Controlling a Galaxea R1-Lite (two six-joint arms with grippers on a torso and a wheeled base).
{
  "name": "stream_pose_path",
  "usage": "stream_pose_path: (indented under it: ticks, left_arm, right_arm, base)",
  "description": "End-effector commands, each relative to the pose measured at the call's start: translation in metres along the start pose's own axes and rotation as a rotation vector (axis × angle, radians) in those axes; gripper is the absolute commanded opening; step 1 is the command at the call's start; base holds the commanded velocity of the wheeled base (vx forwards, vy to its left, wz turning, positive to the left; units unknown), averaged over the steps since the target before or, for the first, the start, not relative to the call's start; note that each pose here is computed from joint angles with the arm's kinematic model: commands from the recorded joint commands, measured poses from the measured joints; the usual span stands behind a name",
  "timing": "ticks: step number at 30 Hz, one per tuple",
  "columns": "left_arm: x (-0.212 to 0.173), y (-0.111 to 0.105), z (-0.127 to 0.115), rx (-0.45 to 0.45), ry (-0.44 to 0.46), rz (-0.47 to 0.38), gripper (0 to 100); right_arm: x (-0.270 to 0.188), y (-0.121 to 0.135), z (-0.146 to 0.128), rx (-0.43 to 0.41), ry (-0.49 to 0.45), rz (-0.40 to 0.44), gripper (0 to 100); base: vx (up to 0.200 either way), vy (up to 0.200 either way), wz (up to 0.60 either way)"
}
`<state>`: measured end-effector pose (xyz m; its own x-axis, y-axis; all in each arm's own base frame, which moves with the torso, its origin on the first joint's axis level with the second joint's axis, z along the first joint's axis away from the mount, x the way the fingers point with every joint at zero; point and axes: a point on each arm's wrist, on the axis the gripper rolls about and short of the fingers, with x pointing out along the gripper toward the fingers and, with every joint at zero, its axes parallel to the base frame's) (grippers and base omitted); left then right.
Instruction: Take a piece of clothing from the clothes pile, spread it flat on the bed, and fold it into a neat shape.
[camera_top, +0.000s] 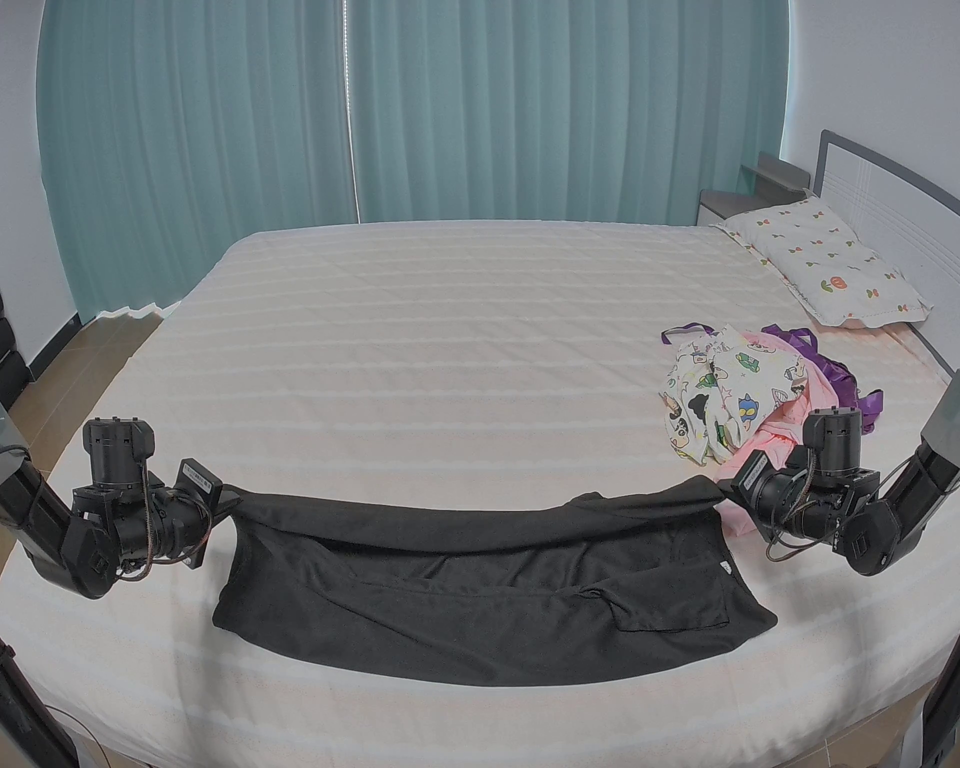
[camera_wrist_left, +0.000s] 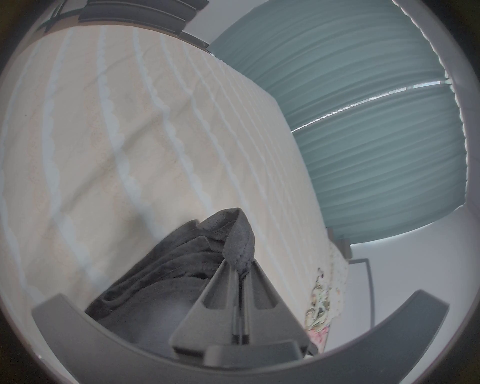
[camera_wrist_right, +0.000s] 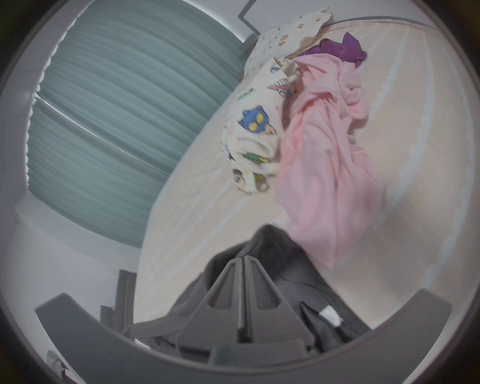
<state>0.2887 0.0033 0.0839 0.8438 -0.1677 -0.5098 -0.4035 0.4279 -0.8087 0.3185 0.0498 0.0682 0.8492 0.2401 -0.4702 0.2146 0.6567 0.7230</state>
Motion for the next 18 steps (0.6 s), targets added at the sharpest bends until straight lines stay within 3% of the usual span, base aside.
stream_pose_path:
  ticks: [1, 7, 18]
  left_arm:
    - [0.000, 0.006, -0.002, 0.059, 0.037, 0.077, 0]
    - [0.001, 0.011, -0.004, 0.121, 0.098, 0.171, 0]
    - [0.008, 0.020, -0.009, 0.166, 0.162, 0.253, 0]
  right_arm:
    - [-0.002, -0.008, -0.004, -0.053, 0.060, -0.078, 0]
    - [-0.008, -0.015, -0.010, -0.146, 0.160, -0.175, 0]
    - [-0.003, -0.028, -0.021, -0.210, 0.215, -0.228, 0]
  base:
    - [0.000, 0.000, 0.00]
    - [0.000, 0.000, 0.00]
    - [0.000, 0.000, 0.00]
